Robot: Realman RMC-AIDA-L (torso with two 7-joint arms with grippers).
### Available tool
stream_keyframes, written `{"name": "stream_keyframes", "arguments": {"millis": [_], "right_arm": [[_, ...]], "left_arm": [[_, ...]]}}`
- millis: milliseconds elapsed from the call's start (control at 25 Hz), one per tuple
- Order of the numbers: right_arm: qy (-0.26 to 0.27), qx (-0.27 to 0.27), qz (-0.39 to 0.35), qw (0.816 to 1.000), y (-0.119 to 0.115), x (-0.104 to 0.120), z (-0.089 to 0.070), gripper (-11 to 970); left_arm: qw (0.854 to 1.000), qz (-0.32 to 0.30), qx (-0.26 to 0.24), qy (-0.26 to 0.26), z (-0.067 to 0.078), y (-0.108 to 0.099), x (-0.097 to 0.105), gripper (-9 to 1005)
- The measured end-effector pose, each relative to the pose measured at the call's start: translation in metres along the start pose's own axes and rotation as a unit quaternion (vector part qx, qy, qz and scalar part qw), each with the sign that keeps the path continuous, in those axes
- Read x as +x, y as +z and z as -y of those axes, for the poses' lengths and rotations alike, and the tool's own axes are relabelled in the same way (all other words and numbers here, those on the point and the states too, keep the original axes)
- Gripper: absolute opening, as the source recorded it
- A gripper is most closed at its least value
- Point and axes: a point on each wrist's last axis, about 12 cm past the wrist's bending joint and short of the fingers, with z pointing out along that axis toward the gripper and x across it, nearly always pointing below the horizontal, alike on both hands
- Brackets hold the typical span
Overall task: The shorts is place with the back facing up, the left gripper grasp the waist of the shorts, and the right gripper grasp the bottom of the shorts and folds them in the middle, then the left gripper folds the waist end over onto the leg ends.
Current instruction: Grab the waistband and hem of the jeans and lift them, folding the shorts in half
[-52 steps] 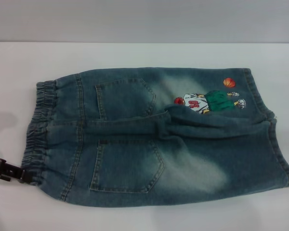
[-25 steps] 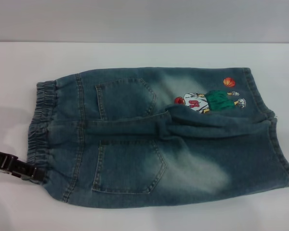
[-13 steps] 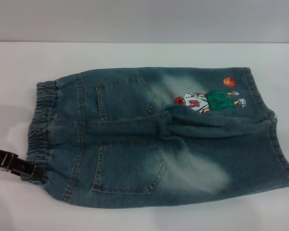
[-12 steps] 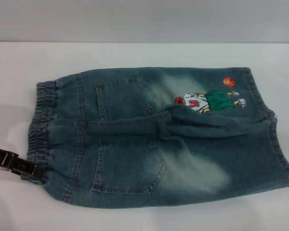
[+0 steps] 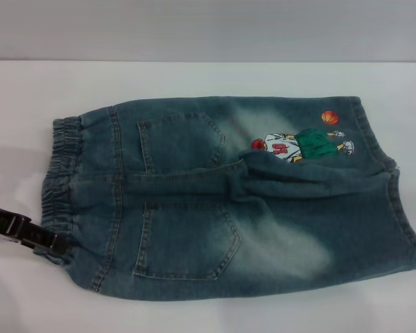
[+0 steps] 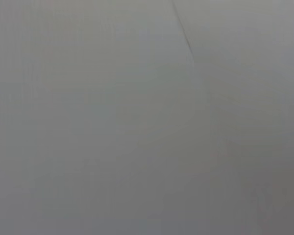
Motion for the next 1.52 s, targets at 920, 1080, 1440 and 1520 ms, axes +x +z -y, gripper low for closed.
{"name": "stream_keyframes", "arguments": {"millis": [920,1080,1440,1520], "right_arm": [[-0.002,0.008,0.002,1.0,-0.0037,-0.0007,0.0055,601],[-0.001,0.008,0.002,1.0,-0.0041,-0.0006,0.0059,601],[0.0,0.006,0.004,1.0,-0.002,-0.0011,0.0037,600],[0.0,0.006,0.005,1.0,-0.0013,-0.0014,0.0033,600]], "left_arm": [[1.0,-0.008,-0.012,0.014,0.0021,-0.0001,-0.0015,219],[1.0,-0.009,-0.013,0.014,0.0022,0.0002,-0.0014,110],[1.0,-0.008,-0.014,0.015,0.0023,0.0001,-0.002,18],[1.0,-0.007,-0.015,0.016,0.0025,0.0,-0.0025,17]]}}
